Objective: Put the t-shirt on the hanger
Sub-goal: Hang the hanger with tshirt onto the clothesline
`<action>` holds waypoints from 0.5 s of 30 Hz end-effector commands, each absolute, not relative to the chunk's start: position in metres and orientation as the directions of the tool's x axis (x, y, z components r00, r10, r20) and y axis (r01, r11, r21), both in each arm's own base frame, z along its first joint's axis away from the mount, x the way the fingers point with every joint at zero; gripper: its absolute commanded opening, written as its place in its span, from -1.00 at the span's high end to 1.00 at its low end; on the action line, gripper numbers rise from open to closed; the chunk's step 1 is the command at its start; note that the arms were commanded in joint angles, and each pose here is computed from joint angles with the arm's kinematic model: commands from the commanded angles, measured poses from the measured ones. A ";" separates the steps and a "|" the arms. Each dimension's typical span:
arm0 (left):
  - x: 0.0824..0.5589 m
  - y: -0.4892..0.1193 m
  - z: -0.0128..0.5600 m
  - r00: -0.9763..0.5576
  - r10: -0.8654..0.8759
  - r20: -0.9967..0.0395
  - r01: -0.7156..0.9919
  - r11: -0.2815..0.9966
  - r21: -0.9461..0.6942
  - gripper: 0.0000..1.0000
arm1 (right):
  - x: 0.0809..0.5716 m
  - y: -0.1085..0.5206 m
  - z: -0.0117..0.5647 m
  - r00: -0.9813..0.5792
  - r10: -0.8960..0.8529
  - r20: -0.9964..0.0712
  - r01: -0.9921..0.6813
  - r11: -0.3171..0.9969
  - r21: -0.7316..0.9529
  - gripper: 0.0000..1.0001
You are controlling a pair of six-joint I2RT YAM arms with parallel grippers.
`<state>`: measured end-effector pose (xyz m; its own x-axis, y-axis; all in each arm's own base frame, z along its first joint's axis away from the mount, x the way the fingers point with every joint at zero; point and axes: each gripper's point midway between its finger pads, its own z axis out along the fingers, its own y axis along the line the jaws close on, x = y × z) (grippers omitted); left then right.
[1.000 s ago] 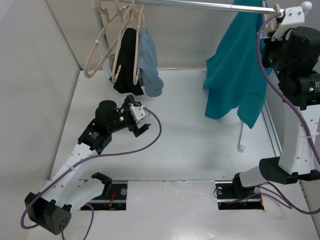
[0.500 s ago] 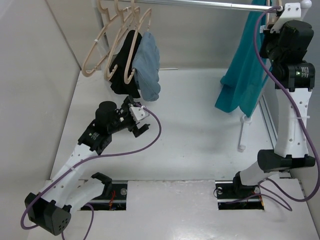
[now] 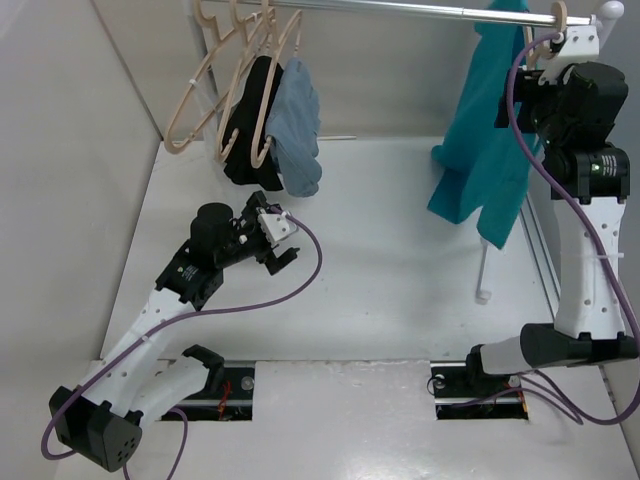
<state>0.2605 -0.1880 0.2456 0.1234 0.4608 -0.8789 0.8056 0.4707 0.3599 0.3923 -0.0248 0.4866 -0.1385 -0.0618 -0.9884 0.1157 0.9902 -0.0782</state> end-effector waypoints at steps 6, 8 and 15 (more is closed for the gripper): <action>0.254 -0.194 0.246 0.119 0.418 -0.900 0.825 0.463 0.324 -1.00 | 0.327 -0.032 0.518 -0.070 -0.182 -0.981 0.200 0.961 -0.193 -0.98; 0.252 -0.195 0.244 0.114 0.419 -0.901 0.832 0.455 0.316 -1.00 | 0.309 -0.027 0.530 -0.036 -0.224 -0.974 0.203 0.953 -0.226 -0.98; 0.250 -0.192 0.243 0.103 0.442 -0.891 0.834 0.449 0.319 -1.00 | 0.254 -0.033 0.572 0.072 -0.316 -0.946 0.283 0.916 -0.285 -0.98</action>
